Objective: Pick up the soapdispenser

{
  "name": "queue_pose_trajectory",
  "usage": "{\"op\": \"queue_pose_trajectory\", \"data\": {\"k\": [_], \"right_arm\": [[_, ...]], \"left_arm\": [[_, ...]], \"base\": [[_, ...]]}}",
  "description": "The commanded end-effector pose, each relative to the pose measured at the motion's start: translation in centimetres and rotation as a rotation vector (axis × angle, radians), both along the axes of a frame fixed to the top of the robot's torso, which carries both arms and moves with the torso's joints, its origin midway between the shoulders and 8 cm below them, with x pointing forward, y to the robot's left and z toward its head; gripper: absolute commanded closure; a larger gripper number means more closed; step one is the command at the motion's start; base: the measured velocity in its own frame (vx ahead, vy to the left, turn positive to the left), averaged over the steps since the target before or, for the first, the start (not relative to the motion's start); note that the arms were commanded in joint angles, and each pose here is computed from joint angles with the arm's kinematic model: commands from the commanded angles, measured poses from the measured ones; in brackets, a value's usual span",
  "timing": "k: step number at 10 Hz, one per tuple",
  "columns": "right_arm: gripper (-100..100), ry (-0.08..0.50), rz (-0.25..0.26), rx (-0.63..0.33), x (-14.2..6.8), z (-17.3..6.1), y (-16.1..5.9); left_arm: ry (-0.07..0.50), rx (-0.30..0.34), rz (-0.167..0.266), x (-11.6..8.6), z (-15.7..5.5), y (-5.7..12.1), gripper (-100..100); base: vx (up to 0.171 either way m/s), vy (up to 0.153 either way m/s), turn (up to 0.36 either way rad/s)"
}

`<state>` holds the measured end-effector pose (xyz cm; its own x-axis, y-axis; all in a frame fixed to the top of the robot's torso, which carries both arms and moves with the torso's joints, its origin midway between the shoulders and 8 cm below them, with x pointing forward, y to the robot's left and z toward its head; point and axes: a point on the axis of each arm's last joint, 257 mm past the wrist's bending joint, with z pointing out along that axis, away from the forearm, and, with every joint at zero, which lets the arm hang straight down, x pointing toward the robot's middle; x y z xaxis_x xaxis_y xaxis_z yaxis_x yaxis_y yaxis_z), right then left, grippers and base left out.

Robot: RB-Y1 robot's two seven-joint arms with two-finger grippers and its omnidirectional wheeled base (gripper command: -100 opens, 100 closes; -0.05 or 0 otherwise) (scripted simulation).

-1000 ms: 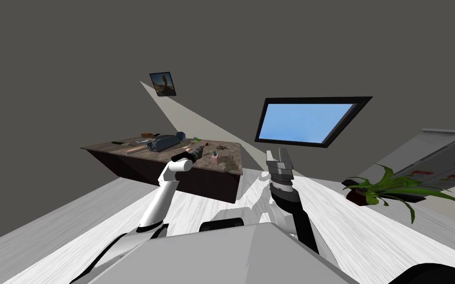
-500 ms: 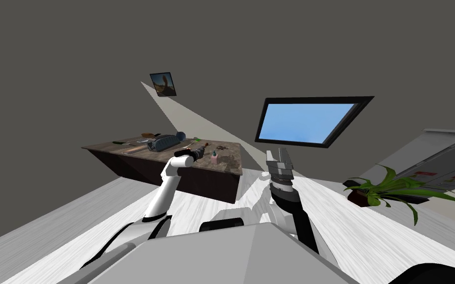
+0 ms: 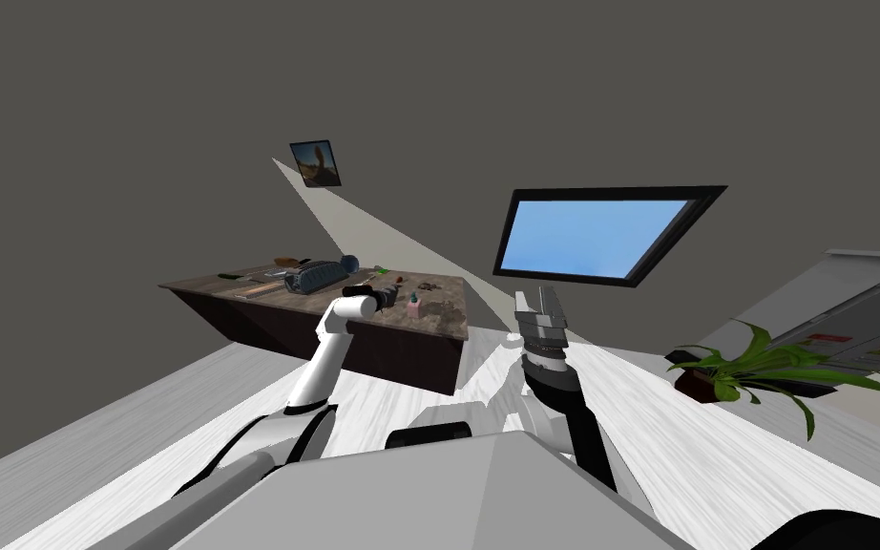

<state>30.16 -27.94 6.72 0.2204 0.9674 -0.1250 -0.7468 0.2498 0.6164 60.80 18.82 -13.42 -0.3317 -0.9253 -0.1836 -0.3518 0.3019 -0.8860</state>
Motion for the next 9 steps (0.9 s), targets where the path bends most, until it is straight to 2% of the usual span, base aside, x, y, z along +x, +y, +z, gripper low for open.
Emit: {"op": "queue_pose_trajectory", "data": {"k": [1, 2, 3, 5, 8, 9], "right_arm": [[0, 0.0, 0.0, 0.0, 0.0, 0.0, 0.0], [0, 0.0, 0.0, 0.0, 0.0, 0.0, 0.0], [0, 0.0, 0.0, 0.0, 0.0, 0.0, 0.0], [0, 0.0, 0.0, 0.0, 0.0, 0.0, 0.0], [0, 0.0, 0.0, 0.0, 0.0, 0.0, 0.0], [0, 0.0, 0.0, 0.0, 0.0, 0.0, 0.0]], "left_arm": [[0.037, 0.011, -0.018, 0.2, 0.0, -0.6, -100], [0.064, 0.016, -0.022, -0.1, -0.6, -0.6, -100], [0.081, 0.023, -0.034, 0.3, -0.1, -1.1, -100], [0.127, 0.033, -0.041, -0.4, -1.2, -1.1, -100], [0.194, 0.056, -0.067, -0.3, -0.9, -1.8, -100], [0.223, 0.061, -0.071, -0.7, -1.5, -1.8, -100]], "base": [[0.015, -0.016, 0.014], [0.019, -0.017, 0.007], [0.027, -0.026, 0.015], [0.023, -0.019, 0.003], [0.028, -0.022, 0.008], [0.035, -0.023, 0.008]]}}
